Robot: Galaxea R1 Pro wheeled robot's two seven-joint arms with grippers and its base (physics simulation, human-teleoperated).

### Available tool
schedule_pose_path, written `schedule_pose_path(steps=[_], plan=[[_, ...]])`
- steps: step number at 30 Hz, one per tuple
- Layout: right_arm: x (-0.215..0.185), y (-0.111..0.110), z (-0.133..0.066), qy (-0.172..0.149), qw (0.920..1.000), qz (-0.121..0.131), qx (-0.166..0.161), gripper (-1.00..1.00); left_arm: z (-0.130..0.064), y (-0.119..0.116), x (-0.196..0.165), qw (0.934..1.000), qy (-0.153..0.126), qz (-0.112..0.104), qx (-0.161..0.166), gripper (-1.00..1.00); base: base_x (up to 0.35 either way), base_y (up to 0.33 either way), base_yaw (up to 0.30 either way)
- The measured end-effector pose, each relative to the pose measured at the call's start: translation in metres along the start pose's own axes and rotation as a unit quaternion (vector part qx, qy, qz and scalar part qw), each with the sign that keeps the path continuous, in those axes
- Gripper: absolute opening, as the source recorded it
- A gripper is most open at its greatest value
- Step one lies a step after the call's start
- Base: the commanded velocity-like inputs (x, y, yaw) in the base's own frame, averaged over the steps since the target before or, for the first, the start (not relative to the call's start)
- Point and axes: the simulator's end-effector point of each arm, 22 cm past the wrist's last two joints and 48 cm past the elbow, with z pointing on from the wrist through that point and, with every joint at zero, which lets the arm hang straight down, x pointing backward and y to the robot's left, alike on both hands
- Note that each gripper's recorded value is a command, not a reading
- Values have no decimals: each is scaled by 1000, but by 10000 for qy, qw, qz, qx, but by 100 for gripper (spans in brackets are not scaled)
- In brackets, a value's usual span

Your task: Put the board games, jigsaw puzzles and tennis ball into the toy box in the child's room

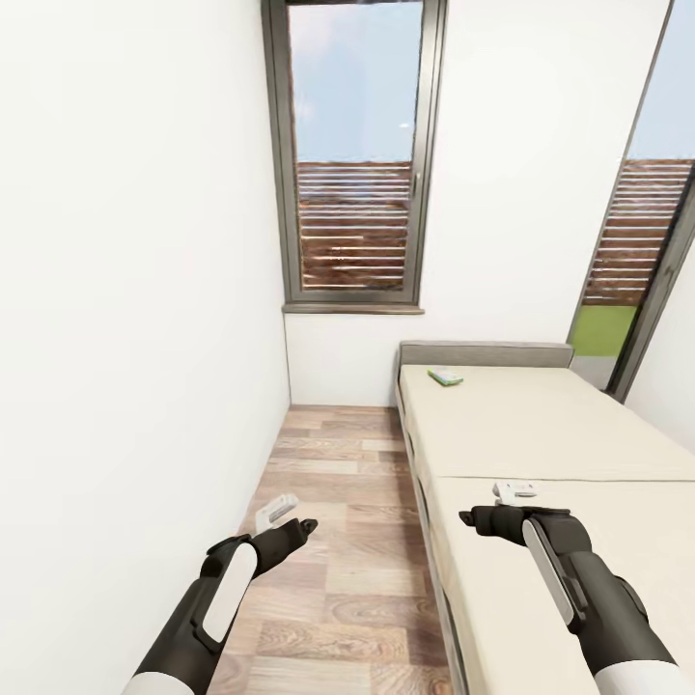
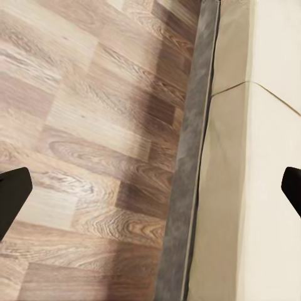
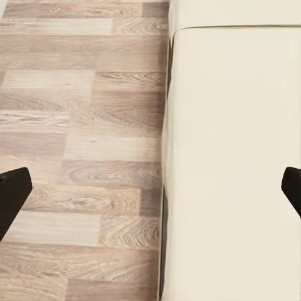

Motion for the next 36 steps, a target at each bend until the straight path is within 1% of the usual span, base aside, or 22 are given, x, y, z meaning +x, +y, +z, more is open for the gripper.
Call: schedule_pose_path(steps=[9, 26, 36], plan=[[0, 0, 0, -4, 10000, -2, 1, 100, 0, 0, 0, 10000, 0, 13, -3, 100, 0, 196, 0], [0, 0, 0, -1, 10000, -2, 1, 100, 0, 0, 0, 10000, 2, 25, -3, 100, 2, 30, 0], [-1, 0, -1, -8, 10000, -3, 3, 100, 0, -1, 0, 10000, 1, 27, -2, 100, 138, 105, 0]])
